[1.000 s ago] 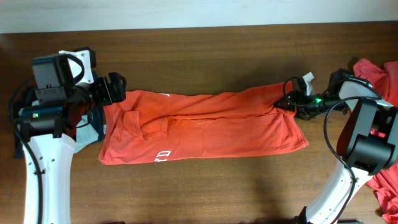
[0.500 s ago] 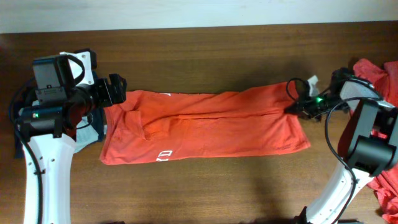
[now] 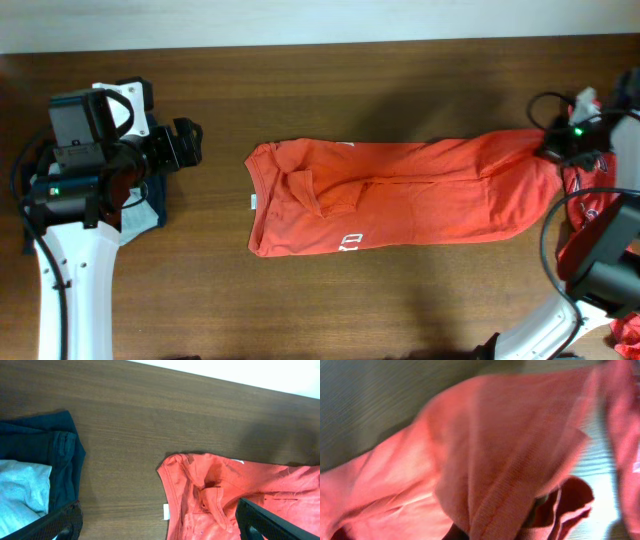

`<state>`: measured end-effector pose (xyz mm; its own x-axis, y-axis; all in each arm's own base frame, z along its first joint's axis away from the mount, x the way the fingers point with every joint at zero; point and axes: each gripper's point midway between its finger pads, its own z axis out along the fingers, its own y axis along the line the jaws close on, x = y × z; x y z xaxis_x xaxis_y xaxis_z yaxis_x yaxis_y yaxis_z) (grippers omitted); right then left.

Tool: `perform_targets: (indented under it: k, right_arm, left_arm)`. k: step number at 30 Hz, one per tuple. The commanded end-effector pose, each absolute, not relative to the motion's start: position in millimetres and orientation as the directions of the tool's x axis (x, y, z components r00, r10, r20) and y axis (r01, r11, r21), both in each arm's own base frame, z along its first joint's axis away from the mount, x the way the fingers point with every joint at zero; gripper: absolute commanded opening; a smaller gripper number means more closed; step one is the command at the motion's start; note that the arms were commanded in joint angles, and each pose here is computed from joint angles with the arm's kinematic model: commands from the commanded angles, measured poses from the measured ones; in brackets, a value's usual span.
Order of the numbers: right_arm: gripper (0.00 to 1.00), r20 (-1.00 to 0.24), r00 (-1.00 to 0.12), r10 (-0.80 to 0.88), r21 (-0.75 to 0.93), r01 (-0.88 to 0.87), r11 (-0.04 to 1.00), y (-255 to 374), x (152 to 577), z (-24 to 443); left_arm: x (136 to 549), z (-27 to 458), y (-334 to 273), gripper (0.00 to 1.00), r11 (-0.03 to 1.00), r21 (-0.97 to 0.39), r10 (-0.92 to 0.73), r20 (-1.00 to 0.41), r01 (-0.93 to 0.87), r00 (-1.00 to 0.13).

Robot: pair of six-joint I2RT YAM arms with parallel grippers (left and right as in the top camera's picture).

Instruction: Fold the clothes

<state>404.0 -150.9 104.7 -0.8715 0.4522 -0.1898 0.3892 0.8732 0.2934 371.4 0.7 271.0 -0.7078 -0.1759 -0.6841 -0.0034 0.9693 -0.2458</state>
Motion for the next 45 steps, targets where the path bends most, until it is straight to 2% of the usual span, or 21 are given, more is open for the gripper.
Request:
perform_targets:
  k: [1, 9, 22, 33, 45]
  right_arm:
    - [0.04, -0.202, -0.925, 0.321, 0.230, 0.274, 0.934, -96, 417, 117]
    - [0.04, -0.178, -0.982, 0.066, 0.048, 0.058, 0.997, -3, 421, 111]
    - [0.04, -0.197, -0.965, -0.175, 0.044, -0.187, 0.981, 126, 405, 142]
    - [0.05, -0.293, -0.919, -0.263, 0.105, -0.304, 0.947, 229, 393, 146]
    - [0.04, -0.311, -0.912, -0.267, 0.117, -0.315, 0.942, 245, 393, 143]
  left_arm:
    - [371, 286, 2, 0.98, 0.973, -0.232, -0.158, -0.719, 0.020, -0.676]
    - [369, 289, 2, 0.98, 0.973, -0.230, -0.157, -0.726, 0.022, -0.670]
    - [368, 292, 2, 0.98, 0.973, -0.229, -0.156, -0.734, 0.025, -0.662]
    - [368, 292, 2, 0.98, 0.973, -0.229, -0.156, -0.733, 0.024, -0.662]
    - [368, 292, 1, 0.98, 0.973, -0.229, -0.156, -0.733, 0.024, -0.662]
